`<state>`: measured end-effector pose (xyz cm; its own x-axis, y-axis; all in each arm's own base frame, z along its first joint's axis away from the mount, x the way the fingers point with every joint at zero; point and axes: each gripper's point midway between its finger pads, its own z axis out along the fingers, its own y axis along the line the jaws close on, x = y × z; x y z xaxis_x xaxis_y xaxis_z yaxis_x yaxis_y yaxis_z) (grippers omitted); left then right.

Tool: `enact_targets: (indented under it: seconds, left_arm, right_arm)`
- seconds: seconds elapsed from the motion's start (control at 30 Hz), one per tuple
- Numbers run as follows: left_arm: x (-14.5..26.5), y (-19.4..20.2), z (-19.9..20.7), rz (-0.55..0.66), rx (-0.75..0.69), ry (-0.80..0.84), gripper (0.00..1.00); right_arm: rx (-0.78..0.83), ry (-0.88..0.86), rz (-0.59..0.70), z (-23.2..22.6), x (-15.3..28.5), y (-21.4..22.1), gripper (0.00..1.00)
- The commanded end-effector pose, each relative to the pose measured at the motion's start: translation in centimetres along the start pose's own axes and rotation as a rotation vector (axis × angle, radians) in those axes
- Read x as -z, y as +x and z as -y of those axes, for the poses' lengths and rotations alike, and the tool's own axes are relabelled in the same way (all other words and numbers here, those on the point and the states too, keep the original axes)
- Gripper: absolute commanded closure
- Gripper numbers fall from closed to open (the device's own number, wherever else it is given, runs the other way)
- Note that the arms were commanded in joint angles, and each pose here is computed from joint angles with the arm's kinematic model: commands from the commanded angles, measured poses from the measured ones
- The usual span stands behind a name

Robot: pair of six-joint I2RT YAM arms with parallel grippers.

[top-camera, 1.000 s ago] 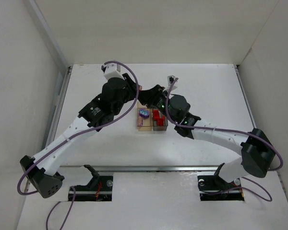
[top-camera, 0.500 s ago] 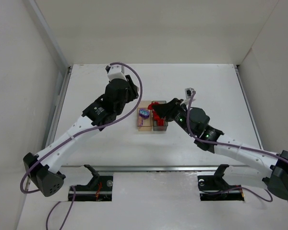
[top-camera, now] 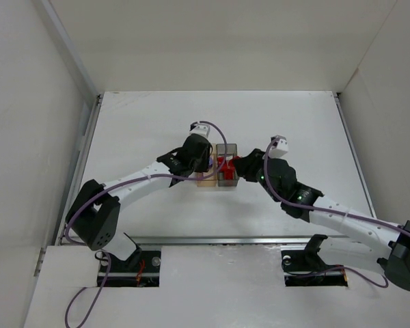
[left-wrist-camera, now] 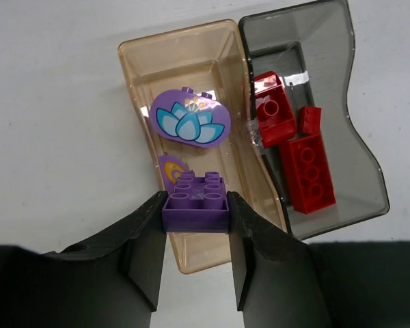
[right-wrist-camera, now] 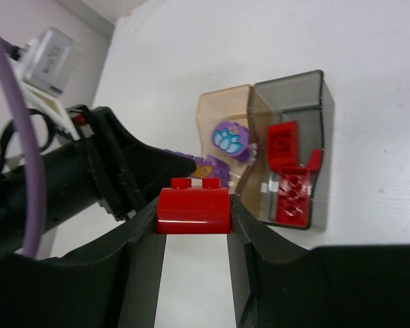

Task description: Sort the legos into containers by color

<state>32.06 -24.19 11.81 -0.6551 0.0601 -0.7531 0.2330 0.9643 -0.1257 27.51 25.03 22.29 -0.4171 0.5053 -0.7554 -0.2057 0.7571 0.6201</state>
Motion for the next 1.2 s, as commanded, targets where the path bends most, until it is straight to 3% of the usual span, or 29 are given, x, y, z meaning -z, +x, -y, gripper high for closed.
enact_targets:
  seconds: [0.0, 0.03, 0.13, 0.27, 0.3, 0.33, 0.43, 0.63, 0.73, 0.8, 1.0, 1.03, 1.07, 1.13, 1.17]
  left_arm:
    - [0.3, -3.6, 2.5, 0.122, -0.012, 0.111, 0.98]
    - [0.3, -3.6, 2.5, 0.122, -0.012, 0.111, 0.89]
    - [0.1, -2.8, 3.3, 0.091, -0.029, 0.159, 0.78]
    - [0.1, -1.9, 3.1, 0.062, -0.036, 0.157, 0.51]
    - [0.0, -2.1, 2.8, 0.07, -0.035, 0.139, 0.35]
    - [0.3, -2.2, 2.3, 0.074, -0.018, 0.114, 0.27]
    - [0.5, -2.4, 1.6, 0.065, -0.005, 0.091, 0.11]
    - [2.8, -4.5, 0.7, 0.074, 0.016, 0.026, 0.09]
    - [4.4, -6.2, -1.8, 0.106, 0.02, -0.097, 0.07]
    - [5.1, -6.8, -3.7, 0.134, 0.009, -0.196, 0.07]
    - [7.1, -6.8, -6.6, 0.163, -0.031, -0.313, 0.05]
    - [7.2, -6.5, -6.9, 0.164, -0.032, -0.323, 0.05]
    - [7.5, -6.4, -7.0, 0.166, -0.03, -0.322, 0.05]
    - [7.6, -6.1, -7.1, 0.165, -0.021, -0.322, 0.04]
    - [7.7, -5.8, -7.3, 0.164, -0.022, -0.323, 0.03]
  right_arm:
    - [0.015, 0.031, 0.036, 0.8, 0.3, -0.9, 1.0]
    - [0.016, 0.045, 0.036, 1.3, 0.2, -1.0, 1.0]
    - [0.038, 0.077, 0.004, 2.5, -0.5, -0.3, 1.0]
    - [0.055, 0.085, -0.024, 3.1, -1.8, -0.8, 1.0]
    - [0.082, 0.088, -0.037, 3.3, -2.4, -0.7, 1.0]
    - [0.093, 0.088, -0.049, 3.4, -2.7, -0.7, 1.0]
    - [0.156, 0.08, -0.088, 3.5, -4.0, -0.3, 1.0]
    - [0.245, 0.054, -0.174, 2.8, -7.2, 1.0, 1.0]
    - [0.241, 0.064, -0.205, 3.1, -8.7, 1.3, 1.0]
    - [0.243, 0.093, -0.224, 3.8, -10.2, 1.7, 0.91]
    - [0.277, 0.196, -0.311, 5.4, -12.8, 2.9, 0.78]
    - [0.279, 0.205, -0.308, 5.4, -12.8, 2.7, 0.72]
    - [0.281, 0.213, -0.319, 5.8, -13.0, 3.2, 0.52]
    - [0.3, 0.245, -0.325, 6.2, -13.0, 2.9, 0.31]
    - [0.308, 0.271, -0.331, 6.8, -12.7, 3.0, 0.26]
